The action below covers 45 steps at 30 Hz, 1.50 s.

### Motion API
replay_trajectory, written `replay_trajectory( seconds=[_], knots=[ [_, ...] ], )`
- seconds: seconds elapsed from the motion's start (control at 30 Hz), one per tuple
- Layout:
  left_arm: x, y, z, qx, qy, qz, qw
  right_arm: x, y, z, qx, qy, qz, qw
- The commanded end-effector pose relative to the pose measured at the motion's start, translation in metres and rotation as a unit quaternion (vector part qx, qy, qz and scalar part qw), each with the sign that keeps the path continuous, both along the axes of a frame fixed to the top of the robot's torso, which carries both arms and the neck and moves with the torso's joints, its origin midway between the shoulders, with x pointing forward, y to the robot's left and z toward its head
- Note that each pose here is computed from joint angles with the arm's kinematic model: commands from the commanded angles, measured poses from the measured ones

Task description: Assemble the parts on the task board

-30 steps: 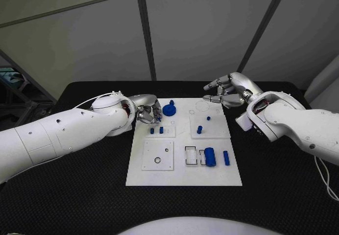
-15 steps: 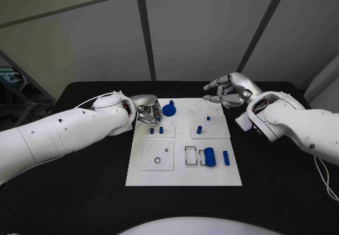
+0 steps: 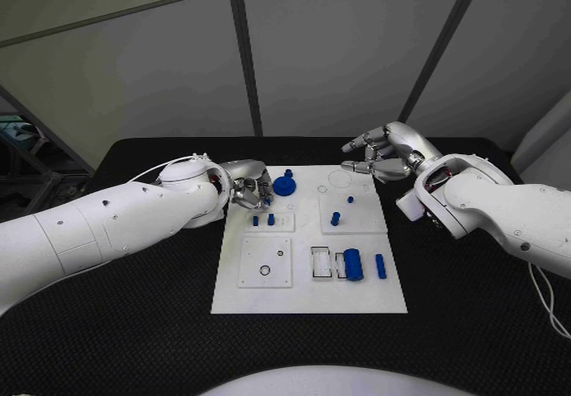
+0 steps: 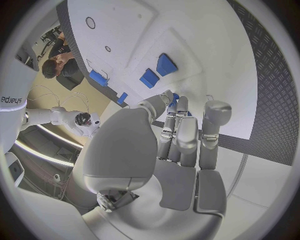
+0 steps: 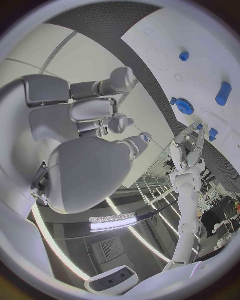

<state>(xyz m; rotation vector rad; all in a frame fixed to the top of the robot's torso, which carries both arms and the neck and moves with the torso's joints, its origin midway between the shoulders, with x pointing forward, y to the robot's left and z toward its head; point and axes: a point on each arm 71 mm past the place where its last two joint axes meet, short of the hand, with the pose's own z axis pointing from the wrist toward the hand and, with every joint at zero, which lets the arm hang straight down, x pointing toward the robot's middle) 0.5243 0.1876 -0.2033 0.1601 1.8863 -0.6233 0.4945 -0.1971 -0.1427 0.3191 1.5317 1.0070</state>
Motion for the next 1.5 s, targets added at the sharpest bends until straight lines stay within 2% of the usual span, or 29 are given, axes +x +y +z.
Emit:
replay_trajectory(
  seconds=[0.03,0.3,1.13,1.33,1.5],
  knots=[
    [0.0004,-0.001,-0.0011,0.010,0.002,-0.003,1.000,0.000,0.001,0.001,0.001,-0.001,0.004,1.000],
    [-0.0005,-0.001,-0.0022,0.013,0.008,-0.007,1.000,0.000,0.001,0.001,0.001,0.000,0.003,1.000],
    [-0.0009,0.003,-0.0008,0.010,-0.001,0.001,1.000,0.002,-0.002,0.000,-0.004,0.003,-0.002,1.000],
    [-0.0015,0.008,0.0003,0.008,-0.005,0.006,1.000,0.004,-0.006,-0.005,-0.047,0.009,-0.001,0.999],
    [-0.0031,0.018,0.0048,-0.003,-0.017,0.016,1.000,0.006,-0.012,-0.010,-0.125,0.006,0.005,0.992]
  ],
)
